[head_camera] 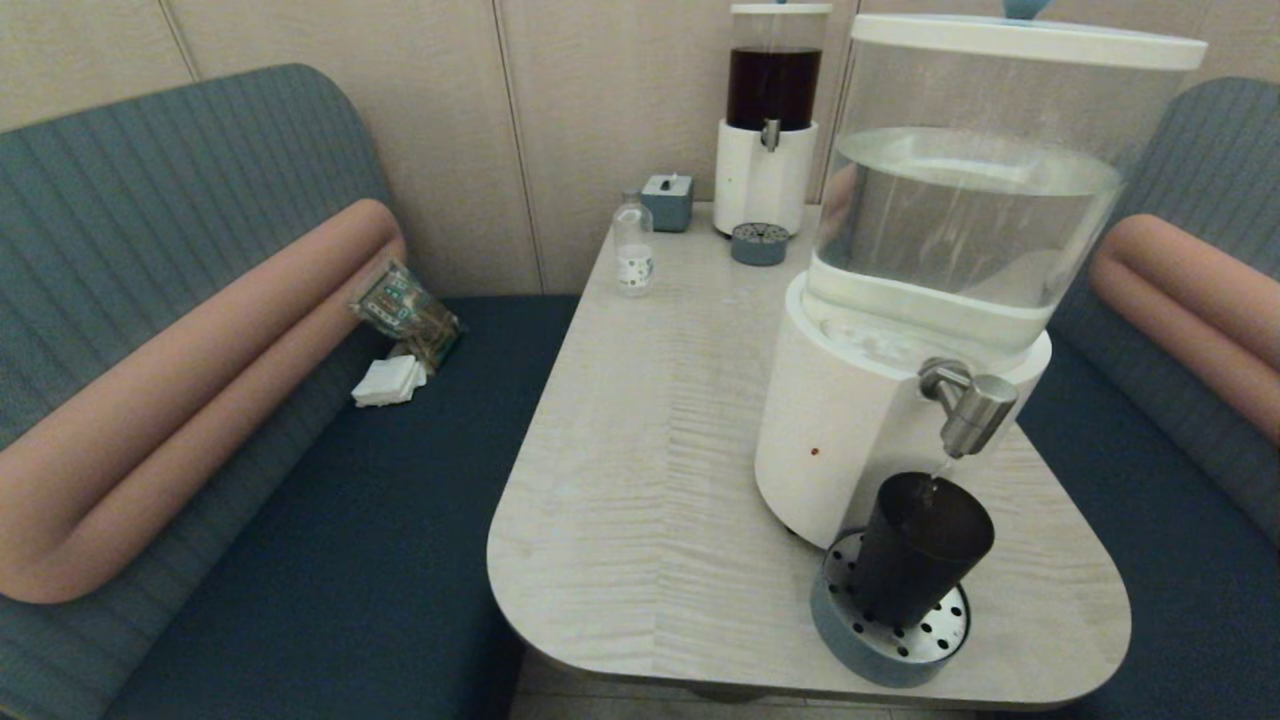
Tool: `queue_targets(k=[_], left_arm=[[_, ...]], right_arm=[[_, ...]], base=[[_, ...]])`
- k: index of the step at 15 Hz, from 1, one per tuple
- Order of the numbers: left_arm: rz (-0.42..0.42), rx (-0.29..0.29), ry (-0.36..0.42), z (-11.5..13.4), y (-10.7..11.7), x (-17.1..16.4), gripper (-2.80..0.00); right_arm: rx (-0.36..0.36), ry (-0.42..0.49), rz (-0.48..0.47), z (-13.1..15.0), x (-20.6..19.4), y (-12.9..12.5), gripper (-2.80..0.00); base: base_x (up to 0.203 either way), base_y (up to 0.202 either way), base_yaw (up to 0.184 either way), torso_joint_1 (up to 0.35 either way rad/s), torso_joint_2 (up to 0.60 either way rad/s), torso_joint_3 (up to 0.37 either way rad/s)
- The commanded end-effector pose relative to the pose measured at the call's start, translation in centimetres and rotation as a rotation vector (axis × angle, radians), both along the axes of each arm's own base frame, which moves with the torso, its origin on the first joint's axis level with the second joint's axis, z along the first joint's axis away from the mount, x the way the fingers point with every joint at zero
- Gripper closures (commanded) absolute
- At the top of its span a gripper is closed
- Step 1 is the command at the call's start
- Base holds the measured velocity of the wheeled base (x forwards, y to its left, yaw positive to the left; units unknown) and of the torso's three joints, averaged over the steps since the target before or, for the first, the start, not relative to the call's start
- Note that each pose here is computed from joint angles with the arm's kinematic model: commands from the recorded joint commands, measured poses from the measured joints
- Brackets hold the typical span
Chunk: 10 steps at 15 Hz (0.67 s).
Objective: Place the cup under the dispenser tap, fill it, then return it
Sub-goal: Turn off the faucet
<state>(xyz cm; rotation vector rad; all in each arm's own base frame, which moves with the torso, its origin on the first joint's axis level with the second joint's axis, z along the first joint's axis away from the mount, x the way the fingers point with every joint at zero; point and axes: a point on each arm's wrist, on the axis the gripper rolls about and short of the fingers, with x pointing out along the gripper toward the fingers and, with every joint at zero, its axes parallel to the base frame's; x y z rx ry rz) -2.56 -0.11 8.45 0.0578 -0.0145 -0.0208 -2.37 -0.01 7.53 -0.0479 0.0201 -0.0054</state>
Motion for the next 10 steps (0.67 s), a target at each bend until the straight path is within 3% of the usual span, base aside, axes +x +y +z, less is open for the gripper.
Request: queue_targets(k=[1, 4, 7, 10], left_arm=[[-0.045, 0.011, -0.039, 3.3, -0.1, -0.5, 0.00], [-0.130, -0.012, -0.047, 12.6, -0.3, 1.0, 0.00], [-0.316, -0.120, 0.031, 20.9, -0.6, 6.0, 0.00], [-0.523, -0.200, 0.217, 22.7, -1.2, 13.6, 0.00]], right_arm=[[0.001, 0.002, 0.000, 0.0, 0.0, 0.0, 0.00], [0.000, 0.001, 0.000, 0.0, 0.0, 0.0, 0.00], [0.000, 0.001, 0.000, 0.0, 0.0, 0.0, 0.00], [0.000, 0.002, 0.000, 0.0, 0.0, 0.0, 0.00]], base=[[0.000, 0.000, 0.000, 0.000, 0.00, 0.000], [0.000, 0.000, 0.000, 0.000, 0.00, 0.000], [0.000, 0.000, 0.000, 0.000, 0.00, 0.000], [0.000, 0.000, 0.000, 0.000, 0.00, 0.000]])
